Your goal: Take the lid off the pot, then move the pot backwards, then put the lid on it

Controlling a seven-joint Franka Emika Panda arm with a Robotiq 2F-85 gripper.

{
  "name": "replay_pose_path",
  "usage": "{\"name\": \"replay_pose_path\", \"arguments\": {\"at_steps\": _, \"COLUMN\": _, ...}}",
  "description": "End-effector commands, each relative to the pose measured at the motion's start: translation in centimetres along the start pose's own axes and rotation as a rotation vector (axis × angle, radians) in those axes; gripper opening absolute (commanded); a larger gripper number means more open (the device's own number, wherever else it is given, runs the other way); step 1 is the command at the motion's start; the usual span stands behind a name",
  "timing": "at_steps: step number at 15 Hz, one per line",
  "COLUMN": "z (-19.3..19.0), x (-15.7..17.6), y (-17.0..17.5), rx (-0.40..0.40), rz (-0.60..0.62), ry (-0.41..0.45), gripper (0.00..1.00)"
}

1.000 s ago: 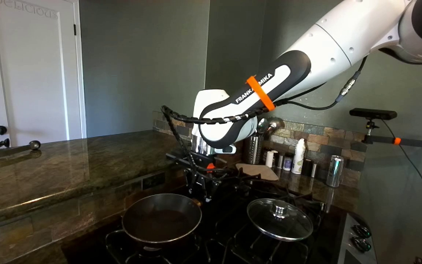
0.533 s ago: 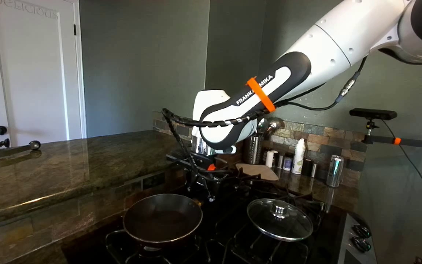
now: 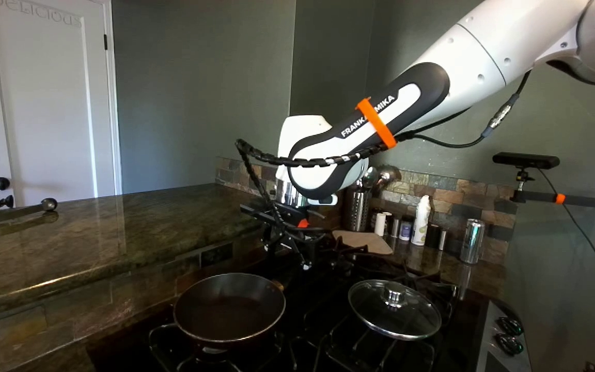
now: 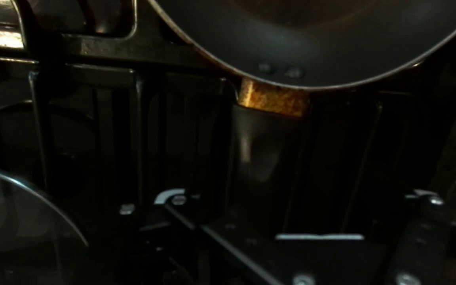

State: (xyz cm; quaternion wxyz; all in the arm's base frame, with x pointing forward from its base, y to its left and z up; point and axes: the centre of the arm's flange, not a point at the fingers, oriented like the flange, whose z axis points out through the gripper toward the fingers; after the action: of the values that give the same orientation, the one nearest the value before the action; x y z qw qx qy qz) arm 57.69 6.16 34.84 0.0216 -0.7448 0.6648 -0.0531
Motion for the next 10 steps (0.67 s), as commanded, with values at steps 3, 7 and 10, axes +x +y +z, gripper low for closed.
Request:
{"name": "replay_pose_path", "arguments": {"at_steps": 3, "z": -4.1, "x": 1.1, "y": 4.0, "rx": 0.016, "rz": -0.023, "ry": 0.046, "gripper": 1.0}}
{"name": "replay_pose_path", "arguments": {"at_steps": 7, "z": -6.3, "x": 1.5, "y": 7.9, "rx": -0.027, "rz": -0.193, "ry": 0.042, "gripper": 1.0}}
{"name": "replay_pose_path", "arguments": {"at_steps": 10, "z": -7.6, "x": 2.7, "y": 11.2, "rx": -0.044, "rz": -0.378, "ry": 0.04, "gripper": 1.0}}
